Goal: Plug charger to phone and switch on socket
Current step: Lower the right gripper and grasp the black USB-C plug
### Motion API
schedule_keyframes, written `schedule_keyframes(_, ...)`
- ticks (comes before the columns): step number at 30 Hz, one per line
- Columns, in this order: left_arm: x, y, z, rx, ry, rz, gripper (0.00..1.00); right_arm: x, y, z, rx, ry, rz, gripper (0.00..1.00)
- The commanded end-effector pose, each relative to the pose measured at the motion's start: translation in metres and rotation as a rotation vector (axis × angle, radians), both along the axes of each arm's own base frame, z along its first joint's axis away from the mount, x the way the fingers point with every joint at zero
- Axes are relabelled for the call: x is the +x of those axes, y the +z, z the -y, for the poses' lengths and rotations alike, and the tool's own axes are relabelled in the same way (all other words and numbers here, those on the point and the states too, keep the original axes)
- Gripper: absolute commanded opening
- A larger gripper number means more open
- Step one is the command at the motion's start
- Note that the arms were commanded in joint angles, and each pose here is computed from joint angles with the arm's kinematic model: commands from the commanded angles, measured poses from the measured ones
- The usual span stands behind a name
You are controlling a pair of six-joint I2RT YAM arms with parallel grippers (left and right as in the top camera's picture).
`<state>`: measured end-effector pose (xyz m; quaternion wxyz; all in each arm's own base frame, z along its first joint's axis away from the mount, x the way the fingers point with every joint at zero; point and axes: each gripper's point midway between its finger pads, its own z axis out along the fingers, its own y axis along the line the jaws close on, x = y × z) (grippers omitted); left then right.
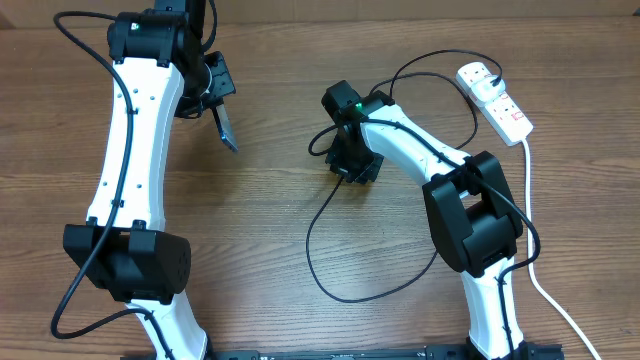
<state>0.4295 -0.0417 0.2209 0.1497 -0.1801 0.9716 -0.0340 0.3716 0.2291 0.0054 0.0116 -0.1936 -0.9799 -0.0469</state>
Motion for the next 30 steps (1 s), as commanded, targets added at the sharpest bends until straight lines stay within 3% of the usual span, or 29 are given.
schedule_keyframes(1,-0.0011,0.0055,0.0018,0.000,0.005,0.015,0.04,0.0038,-0.0002,0.0017,-0.025,-0.001,0.021,0.29)
schedule_keyframes(30,-0.0011,0.0055,0.0019,0.000,0.005,0.015,0.04,0.0011,-0.0089,0.0000,-0.021,0.004,-0.001,0.23)
